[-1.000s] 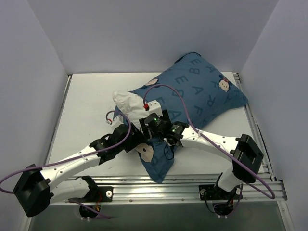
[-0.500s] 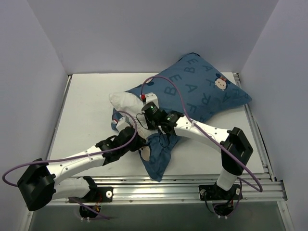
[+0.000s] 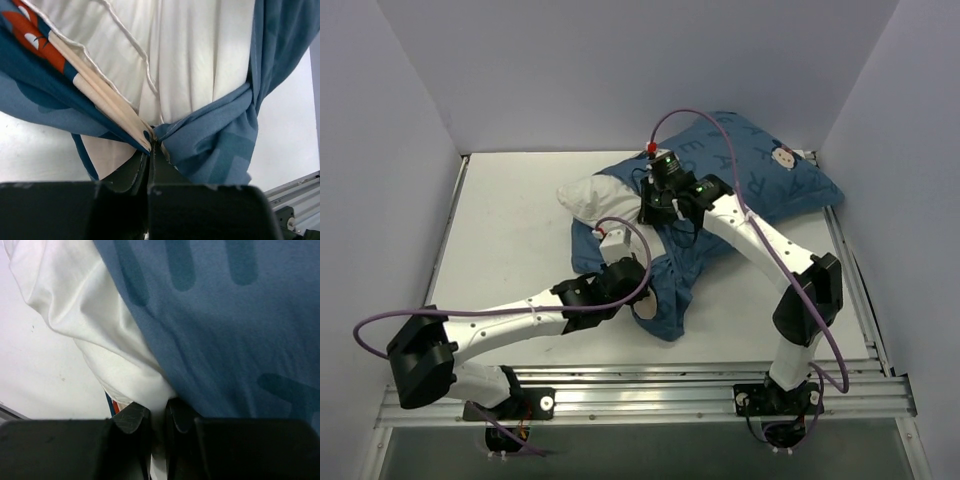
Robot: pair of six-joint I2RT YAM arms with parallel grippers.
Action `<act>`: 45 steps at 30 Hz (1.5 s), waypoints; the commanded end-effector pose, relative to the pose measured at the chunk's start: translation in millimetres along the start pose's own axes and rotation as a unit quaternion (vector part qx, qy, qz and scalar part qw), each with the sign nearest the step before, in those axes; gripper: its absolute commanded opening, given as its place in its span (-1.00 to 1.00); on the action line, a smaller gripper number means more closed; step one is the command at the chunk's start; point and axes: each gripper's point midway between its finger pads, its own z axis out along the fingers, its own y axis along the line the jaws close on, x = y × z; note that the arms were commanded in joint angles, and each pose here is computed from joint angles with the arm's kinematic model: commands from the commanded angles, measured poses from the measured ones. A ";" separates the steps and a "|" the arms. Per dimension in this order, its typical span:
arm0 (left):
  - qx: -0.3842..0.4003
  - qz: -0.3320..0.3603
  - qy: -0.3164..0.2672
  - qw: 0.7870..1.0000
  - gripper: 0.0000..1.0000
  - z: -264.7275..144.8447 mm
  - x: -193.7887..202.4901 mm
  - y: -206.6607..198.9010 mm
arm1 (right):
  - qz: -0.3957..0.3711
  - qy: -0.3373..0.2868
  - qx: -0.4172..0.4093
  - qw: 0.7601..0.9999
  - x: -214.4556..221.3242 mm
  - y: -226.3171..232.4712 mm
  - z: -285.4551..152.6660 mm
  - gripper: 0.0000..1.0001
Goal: Remove the pillowcase from the pillow
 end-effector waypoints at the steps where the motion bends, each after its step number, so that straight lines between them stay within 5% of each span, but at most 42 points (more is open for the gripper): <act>1: 0.057 0.099 0.135 0.984 -0.95 -18.4 72.3 -29.5 | 0.089 -0.281 -0.076 0.952 -179.1 13.9 -64.1 -1.00; 8: -0.059 0.155 0.156 0.974 -0.95 11.4 91.4 14.3 | 0.124 -0.309 -0.125 0.935 -204.8 5.0 -109.9 -1.00; 16: -0.067 0.204 0.166 0.962 -0.95 25.1 106.9 18.6 | 0.129 -0.312 -0.118 0.934 -208.9 -10.6 -121.4 -1.00; 20: -0.050 0.161 0.132 0.977 -0.95 23.5 77.3 14.3 | 0.056 -0.248 -0.094 0.963 -153.1 -3.3 -95.2 -1.00; 27: 0.005 0.057 0.121 0.991 -0.95 23.7 78.0 20.8 | -0.011 -0.144 -0.079 0.986 -30.6 10.6 -70.7 -0.51; 31: 0.006 0.003 0.107 0.994 -0.95 23.3 72.3 35.7 | -0.011 -0.123 -0.071 0.990 15.1 5.6 -75.3 -0.29; 40: 0.017 -0.056 0.088 0.994 -0.95 20.6 71.6 50.2 | -0.033 -0.099 -0.040 0.994 80.1 -7.4 -79.3 -0.25; 45: 0.015 -0.063 0.091 0.994 -0.95 22.9 74.4 52.2 | -0.092 -0.090 0.002 0.992 114.4 -0.7 -75.6 0.20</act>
